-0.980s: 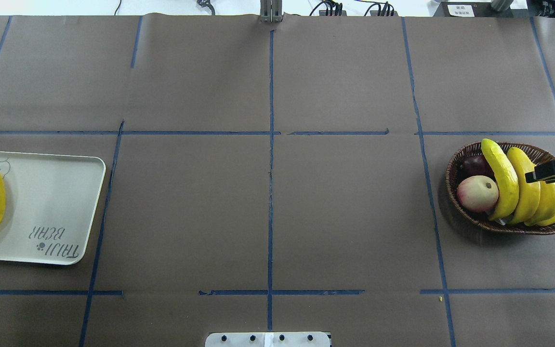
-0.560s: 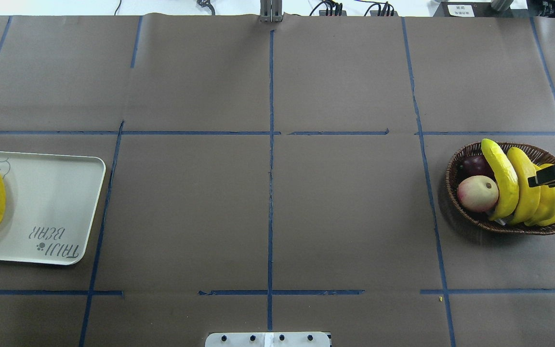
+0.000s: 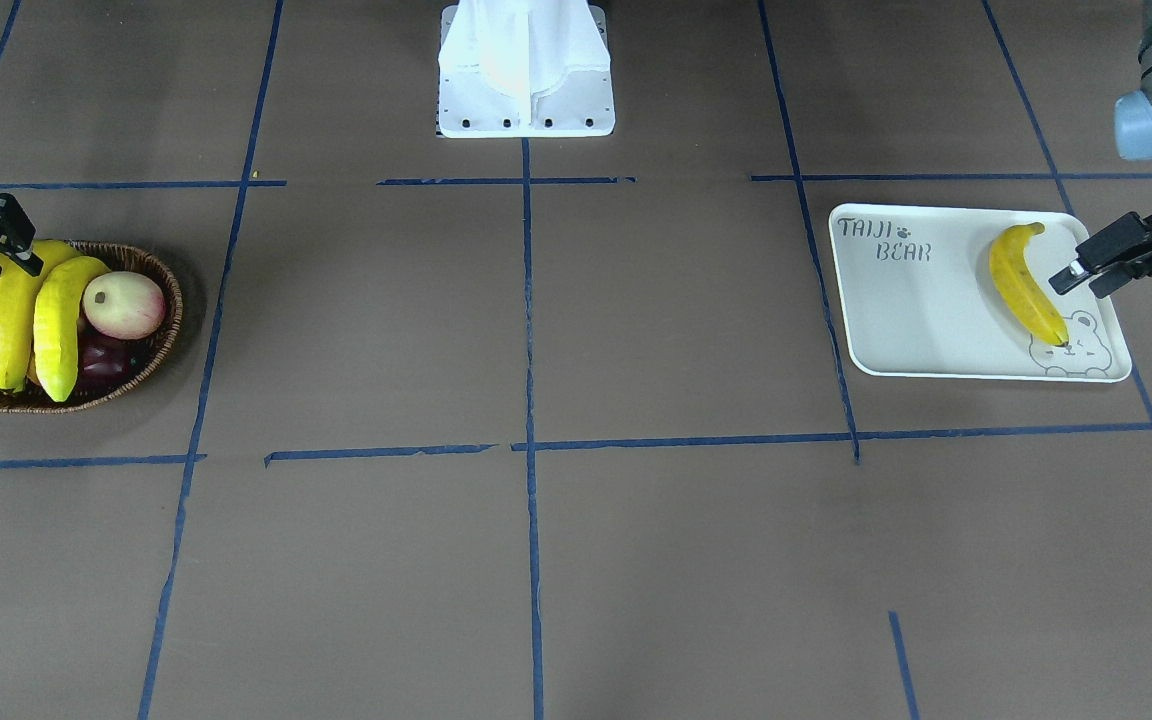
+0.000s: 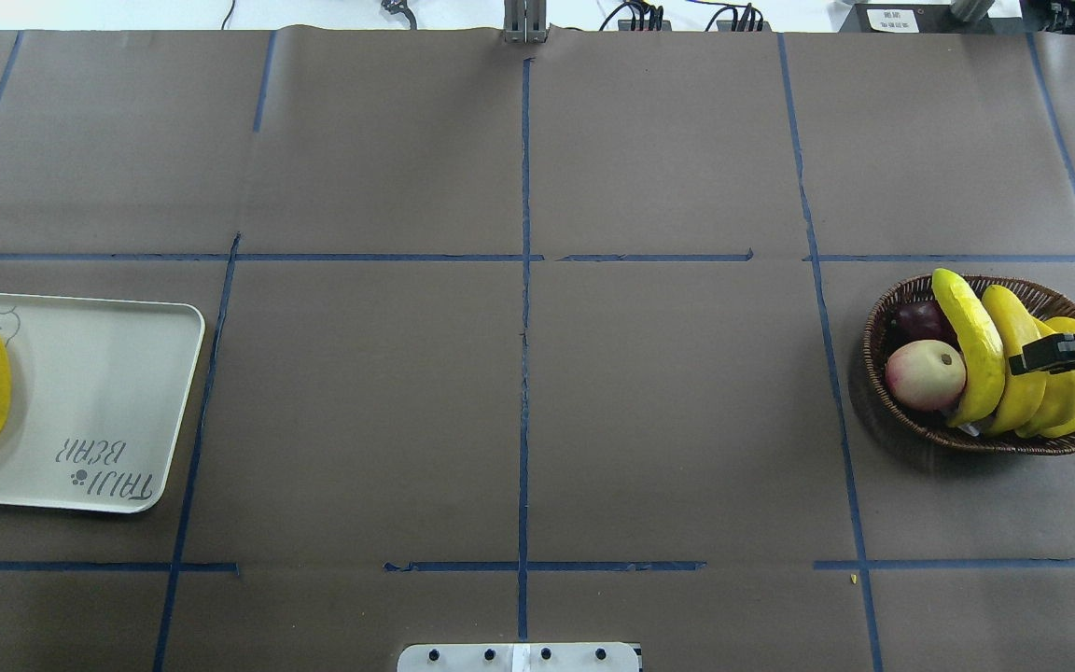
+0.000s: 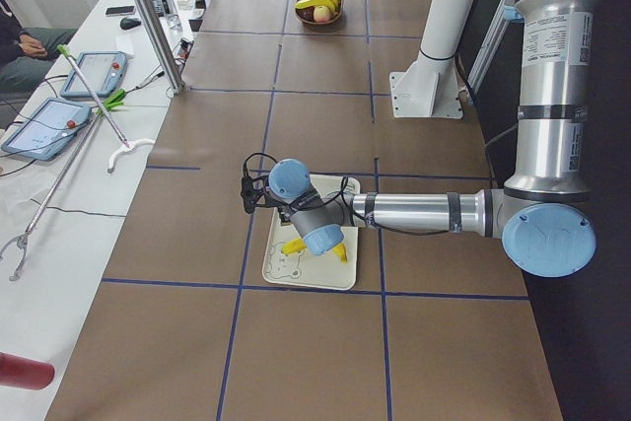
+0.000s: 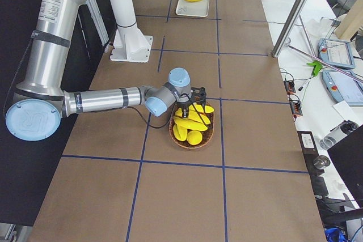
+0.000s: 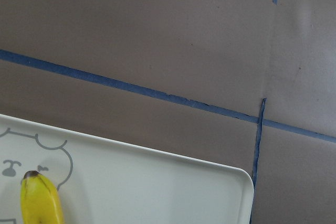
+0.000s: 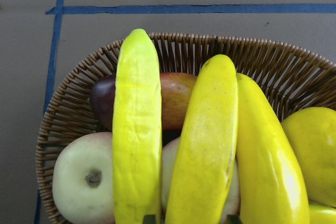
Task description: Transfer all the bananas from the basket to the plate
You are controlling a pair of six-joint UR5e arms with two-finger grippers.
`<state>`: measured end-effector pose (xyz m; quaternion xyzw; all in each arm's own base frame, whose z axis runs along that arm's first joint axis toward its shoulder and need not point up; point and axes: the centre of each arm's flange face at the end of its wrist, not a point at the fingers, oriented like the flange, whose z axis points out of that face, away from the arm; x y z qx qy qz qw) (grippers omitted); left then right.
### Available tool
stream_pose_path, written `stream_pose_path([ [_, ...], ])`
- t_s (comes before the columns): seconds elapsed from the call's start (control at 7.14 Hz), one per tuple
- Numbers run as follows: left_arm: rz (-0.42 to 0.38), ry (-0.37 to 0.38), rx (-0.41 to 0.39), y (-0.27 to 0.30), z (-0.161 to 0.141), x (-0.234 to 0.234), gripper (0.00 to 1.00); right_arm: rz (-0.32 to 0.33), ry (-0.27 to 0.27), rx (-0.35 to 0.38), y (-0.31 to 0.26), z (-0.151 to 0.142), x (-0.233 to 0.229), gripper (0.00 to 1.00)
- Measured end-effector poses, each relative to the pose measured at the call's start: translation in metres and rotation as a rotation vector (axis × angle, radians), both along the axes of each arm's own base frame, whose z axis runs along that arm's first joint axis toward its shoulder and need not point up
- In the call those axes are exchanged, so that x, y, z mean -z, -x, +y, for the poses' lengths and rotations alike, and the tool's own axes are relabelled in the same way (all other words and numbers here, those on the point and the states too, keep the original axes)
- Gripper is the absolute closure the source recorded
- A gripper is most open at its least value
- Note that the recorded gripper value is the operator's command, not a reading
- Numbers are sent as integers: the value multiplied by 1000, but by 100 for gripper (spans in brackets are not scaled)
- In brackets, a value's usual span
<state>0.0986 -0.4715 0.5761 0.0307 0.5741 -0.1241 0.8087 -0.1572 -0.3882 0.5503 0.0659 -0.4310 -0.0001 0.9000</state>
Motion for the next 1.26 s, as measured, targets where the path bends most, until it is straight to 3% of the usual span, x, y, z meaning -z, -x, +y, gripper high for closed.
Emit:
stream_pose_path([
  [0.42,0,1,0,0,0,0,1,9,8,1,0,3,-5,45],
  [0.7,0,0,1,0,0,0,1,14,16,3,0,4,-10,53],
  [1.12,-1,0,1,0,0,0,1,16,12,20,11,3,-10,98],
  [1.26,-1,0,0,0,0,-1,1,16,8,25,14,3,-9,100],
])
